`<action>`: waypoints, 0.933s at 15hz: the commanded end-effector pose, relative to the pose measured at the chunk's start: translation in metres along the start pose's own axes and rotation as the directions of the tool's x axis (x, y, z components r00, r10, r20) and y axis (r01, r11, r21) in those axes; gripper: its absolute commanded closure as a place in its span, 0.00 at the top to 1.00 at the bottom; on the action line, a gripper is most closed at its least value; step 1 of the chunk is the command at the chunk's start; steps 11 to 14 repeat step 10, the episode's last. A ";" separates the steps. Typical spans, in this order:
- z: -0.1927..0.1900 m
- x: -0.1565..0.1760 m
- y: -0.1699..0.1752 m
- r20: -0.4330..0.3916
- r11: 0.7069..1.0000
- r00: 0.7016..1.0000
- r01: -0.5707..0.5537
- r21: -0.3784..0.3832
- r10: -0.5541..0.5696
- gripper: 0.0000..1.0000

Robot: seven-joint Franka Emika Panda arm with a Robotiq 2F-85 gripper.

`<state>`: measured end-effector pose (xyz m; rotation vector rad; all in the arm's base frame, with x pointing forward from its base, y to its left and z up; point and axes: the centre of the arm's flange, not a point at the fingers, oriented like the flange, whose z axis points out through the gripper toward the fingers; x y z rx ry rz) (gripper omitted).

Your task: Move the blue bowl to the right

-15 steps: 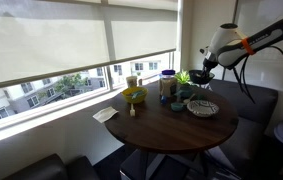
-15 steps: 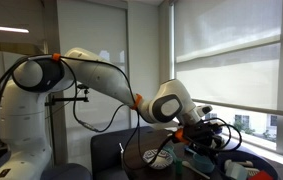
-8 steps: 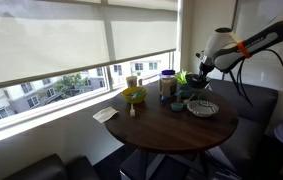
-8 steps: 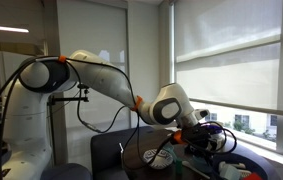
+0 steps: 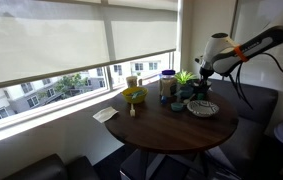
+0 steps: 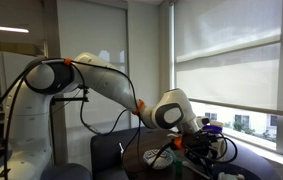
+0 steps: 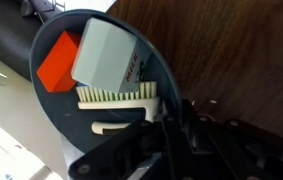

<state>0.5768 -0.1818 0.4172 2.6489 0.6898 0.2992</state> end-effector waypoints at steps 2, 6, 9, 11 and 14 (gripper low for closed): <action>-0.032 0.002 0.015 -0.017 0.997 0.999 -0.049 -0.064 0.048 0.52; -0.105 -0.014 0.024 -0.191 0.991 0.974 -0.129 -0.027 0.122 0.79; -0.107 -0.003 0.030 -0.211 0.992 0.971 -0.123 -0.034 0.113 0.74; -0.125 -0.005 0.029 -0.249 0.993 0.963 -0.118 -0.027 0.108 0.82; -0.125 -0.005 0.029 -0.249 0.993 0.963 -0.118 -0.027 0.108 0.82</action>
